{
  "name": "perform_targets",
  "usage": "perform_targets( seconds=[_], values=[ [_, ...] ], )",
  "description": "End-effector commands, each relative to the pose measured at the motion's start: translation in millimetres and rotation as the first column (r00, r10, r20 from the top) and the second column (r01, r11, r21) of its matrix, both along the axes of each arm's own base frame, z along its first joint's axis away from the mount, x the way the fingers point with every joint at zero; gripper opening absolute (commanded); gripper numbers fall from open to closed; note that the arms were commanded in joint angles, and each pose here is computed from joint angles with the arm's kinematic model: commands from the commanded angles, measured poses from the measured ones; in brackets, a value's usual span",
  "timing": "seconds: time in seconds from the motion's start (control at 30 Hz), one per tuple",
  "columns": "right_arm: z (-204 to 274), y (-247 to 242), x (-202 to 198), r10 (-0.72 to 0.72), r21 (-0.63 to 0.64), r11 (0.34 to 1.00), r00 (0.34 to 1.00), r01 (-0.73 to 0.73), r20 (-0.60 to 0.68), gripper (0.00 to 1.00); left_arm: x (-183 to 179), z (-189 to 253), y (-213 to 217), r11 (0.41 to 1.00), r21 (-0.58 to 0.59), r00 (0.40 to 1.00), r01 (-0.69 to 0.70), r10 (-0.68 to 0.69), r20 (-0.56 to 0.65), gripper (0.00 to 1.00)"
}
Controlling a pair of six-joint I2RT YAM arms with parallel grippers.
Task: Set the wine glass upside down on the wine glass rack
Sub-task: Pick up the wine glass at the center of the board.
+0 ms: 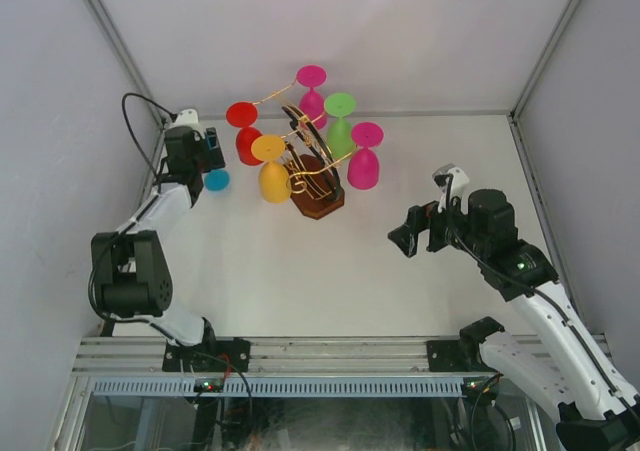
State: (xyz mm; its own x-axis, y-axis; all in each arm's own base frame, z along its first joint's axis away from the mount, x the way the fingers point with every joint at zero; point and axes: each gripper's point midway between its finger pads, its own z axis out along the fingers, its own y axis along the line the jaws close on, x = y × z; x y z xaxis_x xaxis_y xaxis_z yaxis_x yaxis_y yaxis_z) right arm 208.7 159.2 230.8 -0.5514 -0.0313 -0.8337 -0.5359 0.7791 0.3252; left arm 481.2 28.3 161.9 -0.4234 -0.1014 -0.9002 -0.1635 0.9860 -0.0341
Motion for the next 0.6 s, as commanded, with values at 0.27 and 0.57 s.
perform_targets(
  seconds=[0.27,0.57],
  values=[
    [19.4,-11.2,9.6,-0.155,0.079,0.984,0.987,0.158,-0.039,1.0,-73.2,78.9,9.0,0.985,-0.116,0.962,-0.126,0.15,0.226,0.69],
    [25.4,-3.4,5.0,-0.071,0.13,0.988,0.995,0.078,-0.064,1.0,-134.7,121.0,4.7,0.976,-0.172,0.94,-0.137,0.183,0.289,0.66]
  ],
)
